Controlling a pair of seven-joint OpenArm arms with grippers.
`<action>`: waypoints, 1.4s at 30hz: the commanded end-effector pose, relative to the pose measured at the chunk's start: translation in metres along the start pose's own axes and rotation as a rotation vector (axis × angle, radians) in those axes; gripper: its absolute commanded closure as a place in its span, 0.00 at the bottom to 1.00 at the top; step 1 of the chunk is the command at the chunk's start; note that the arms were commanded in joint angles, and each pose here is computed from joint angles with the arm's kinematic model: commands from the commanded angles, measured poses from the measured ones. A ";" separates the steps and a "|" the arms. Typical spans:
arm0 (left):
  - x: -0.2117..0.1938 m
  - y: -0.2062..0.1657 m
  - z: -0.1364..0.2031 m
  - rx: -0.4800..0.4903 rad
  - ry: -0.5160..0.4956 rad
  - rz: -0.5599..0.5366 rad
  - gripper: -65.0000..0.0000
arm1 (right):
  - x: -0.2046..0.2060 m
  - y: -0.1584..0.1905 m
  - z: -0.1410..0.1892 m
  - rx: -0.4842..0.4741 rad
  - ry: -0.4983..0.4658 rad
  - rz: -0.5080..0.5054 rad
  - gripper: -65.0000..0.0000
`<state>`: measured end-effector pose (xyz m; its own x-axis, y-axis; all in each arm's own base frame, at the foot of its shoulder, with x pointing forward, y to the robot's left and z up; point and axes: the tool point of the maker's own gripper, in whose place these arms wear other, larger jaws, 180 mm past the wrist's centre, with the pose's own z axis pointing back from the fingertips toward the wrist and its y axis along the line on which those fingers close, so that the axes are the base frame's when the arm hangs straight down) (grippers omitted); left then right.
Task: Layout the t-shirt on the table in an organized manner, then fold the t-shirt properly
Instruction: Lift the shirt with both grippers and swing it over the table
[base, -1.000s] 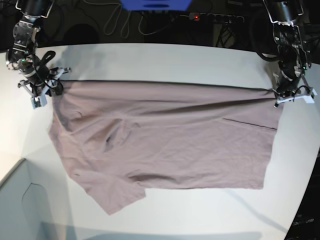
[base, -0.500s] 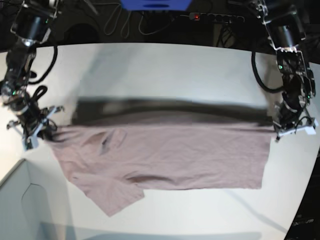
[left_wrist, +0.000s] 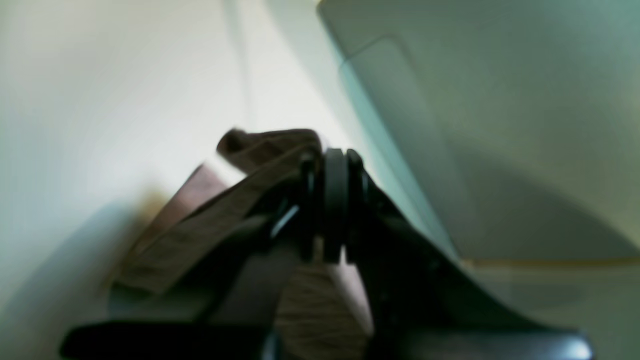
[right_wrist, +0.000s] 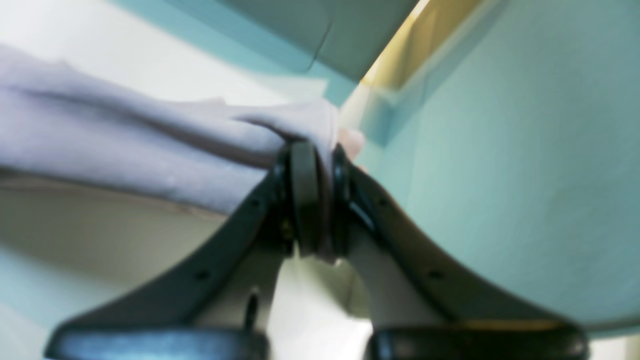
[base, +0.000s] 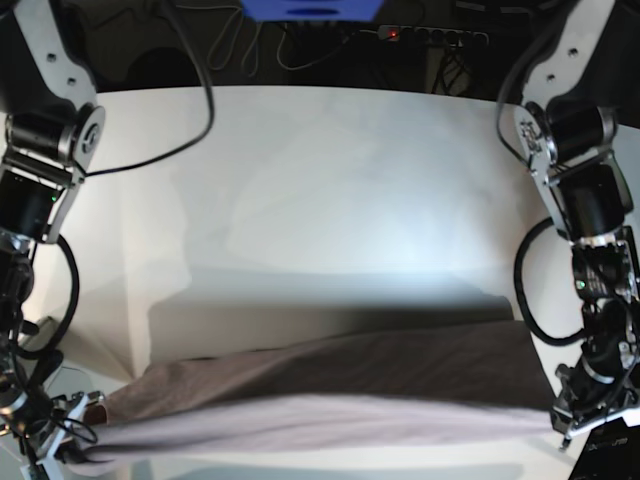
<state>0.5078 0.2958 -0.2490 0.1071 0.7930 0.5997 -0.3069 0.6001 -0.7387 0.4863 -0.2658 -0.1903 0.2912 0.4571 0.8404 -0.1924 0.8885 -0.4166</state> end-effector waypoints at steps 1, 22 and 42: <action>0.025 -0.021 -0.001 -0.048 -0.053 -0.002 1.00 | 0.021 -0.022 0.007 -0.047 -0.050 0.017 1.00; -0.064 0.174 0.112 0.236 0.187 0.112 1.00 | -0.230 0.105 0.137 0.096 0.331 -0.105 1.00; -0.091 0.257 0.184 0.418 0.228 0.166 1.00 | -0.292 0.168 0.203 0.194 0.472 -0.191 1.00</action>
<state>0.2391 0.3451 -0.4514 0.2399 0.9127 0.3308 -0.7018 0.3985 -0.5905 0.1721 -0.2537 -0.4451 0.7443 0.2962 0.5985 -0.2620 0.9539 -0.1463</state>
